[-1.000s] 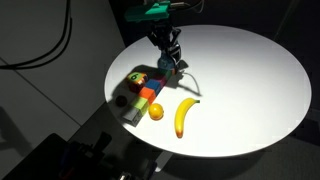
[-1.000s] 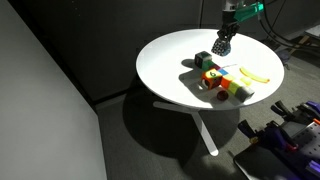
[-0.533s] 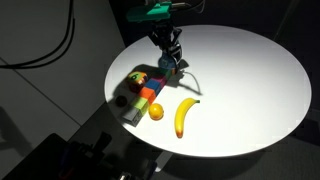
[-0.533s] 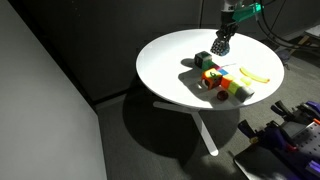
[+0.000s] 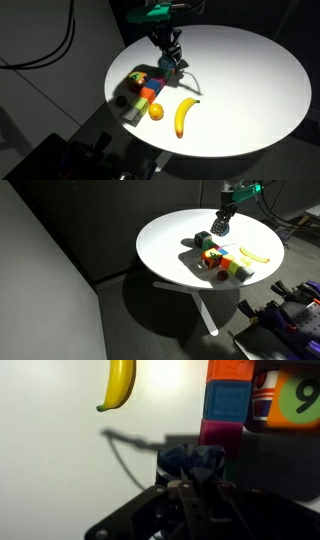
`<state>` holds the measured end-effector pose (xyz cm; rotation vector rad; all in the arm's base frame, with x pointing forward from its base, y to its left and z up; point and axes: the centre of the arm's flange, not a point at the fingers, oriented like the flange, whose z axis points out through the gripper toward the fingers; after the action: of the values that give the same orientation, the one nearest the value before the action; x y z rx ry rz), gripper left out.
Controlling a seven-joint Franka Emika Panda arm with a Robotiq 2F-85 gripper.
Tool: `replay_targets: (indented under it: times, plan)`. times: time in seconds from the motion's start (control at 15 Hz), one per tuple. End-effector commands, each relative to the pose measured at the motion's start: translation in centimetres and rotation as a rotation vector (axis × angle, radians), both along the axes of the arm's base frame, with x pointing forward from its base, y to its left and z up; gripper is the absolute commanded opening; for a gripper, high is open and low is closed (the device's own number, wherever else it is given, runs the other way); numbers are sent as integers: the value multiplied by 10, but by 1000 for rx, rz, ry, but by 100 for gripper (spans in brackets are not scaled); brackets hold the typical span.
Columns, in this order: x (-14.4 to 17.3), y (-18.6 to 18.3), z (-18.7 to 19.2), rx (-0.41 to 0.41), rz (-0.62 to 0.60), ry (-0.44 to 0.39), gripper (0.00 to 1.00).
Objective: Lift the blue and white dice and put it on top of the dice to the far right
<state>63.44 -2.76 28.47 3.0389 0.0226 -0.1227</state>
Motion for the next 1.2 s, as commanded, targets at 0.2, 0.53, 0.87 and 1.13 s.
replay_targets:
  times: [0.2,0.53,0.87,1.13]
  plan:
    - [8,9,3,-5,12,-20,6]
    - [19,13,-4,-14,10,-21,6]
    - [35,14,-13,-14,9,-27,6]
    - [46,18,-15,-11,16,-37,6]
